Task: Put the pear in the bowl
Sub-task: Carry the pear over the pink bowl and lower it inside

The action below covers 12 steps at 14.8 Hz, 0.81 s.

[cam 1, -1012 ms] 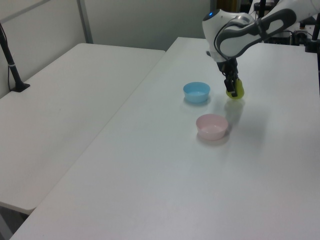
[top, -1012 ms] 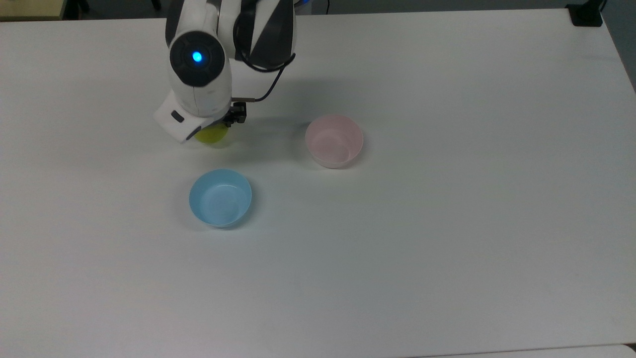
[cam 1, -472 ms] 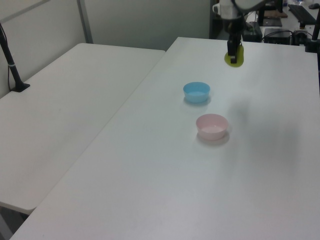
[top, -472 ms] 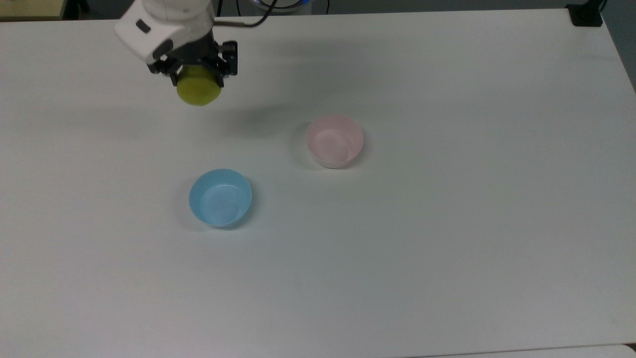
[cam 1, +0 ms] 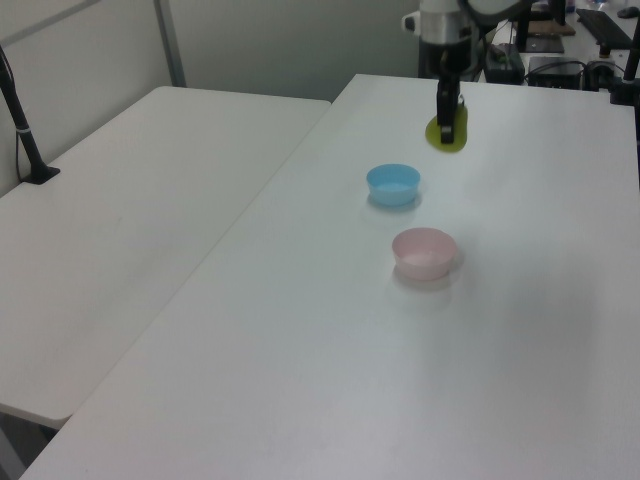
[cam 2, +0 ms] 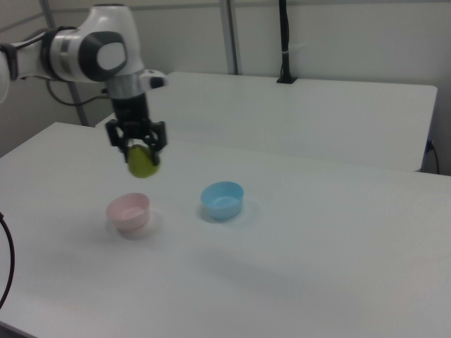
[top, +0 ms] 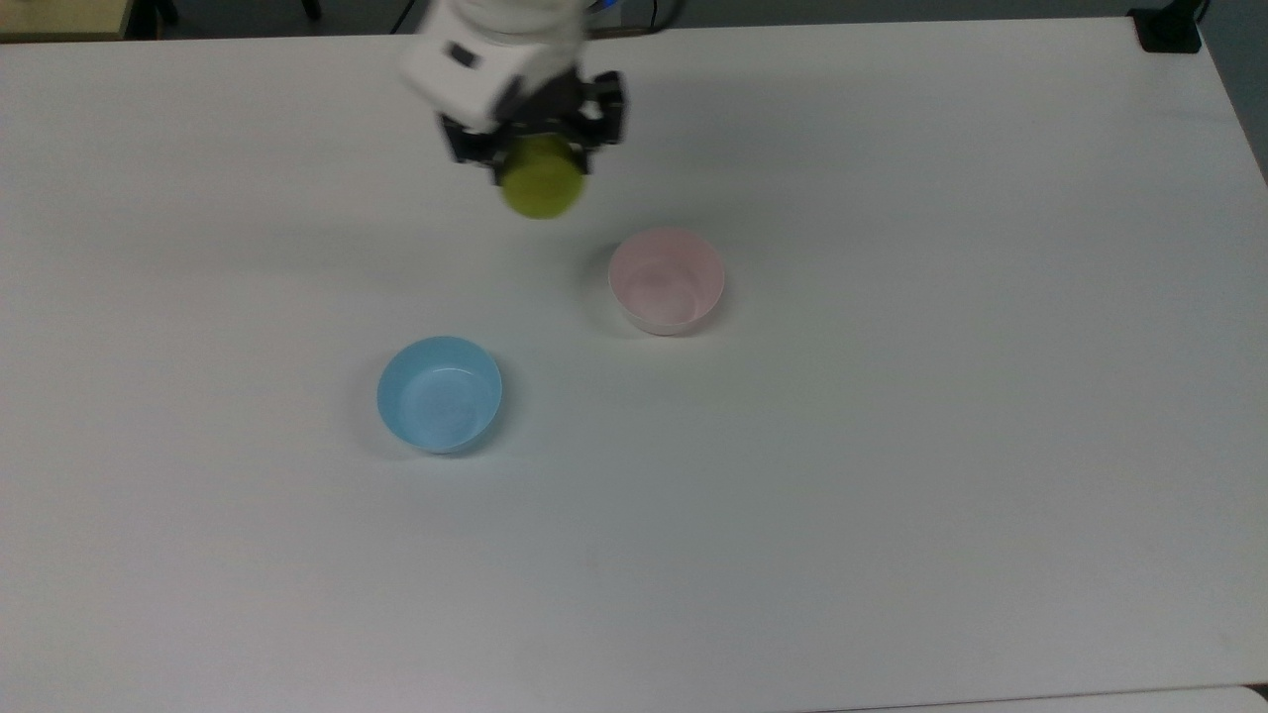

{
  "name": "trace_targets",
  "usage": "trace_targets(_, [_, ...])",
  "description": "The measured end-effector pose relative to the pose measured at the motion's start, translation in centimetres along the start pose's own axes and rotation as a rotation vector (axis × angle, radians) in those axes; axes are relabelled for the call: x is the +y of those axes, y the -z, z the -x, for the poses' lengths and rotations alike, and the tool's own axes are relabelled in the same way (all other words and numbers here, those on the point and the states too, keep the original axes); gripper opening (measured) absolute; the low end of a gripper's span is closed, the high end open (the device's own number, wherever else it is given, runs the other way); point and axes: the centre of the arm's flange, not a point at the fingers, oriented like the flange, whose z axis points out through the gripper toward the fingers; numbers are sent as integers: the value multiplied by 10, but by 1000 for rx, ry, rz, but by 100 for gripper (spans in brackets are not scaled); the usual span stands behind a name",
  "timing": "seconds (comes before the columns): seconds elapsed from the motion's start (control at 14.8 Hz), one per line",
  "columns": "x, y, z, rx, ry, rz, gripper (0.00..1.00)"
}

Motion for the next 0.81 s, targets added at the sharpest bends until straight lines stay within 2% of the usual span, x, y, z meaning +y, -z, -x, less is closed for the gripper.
trace_targets(0.13, [-48, -13, -10, -18, 46, -2, 77])
trace_targets(0.27, [-90, -26, -23, 7, 69, 4, 77])
trace_targets(0.61, [-106, -67, -42, -15, 66, 24, 77])
trace_targets(0.81, [-116, -119, -53, -78, 80, 43, 77])
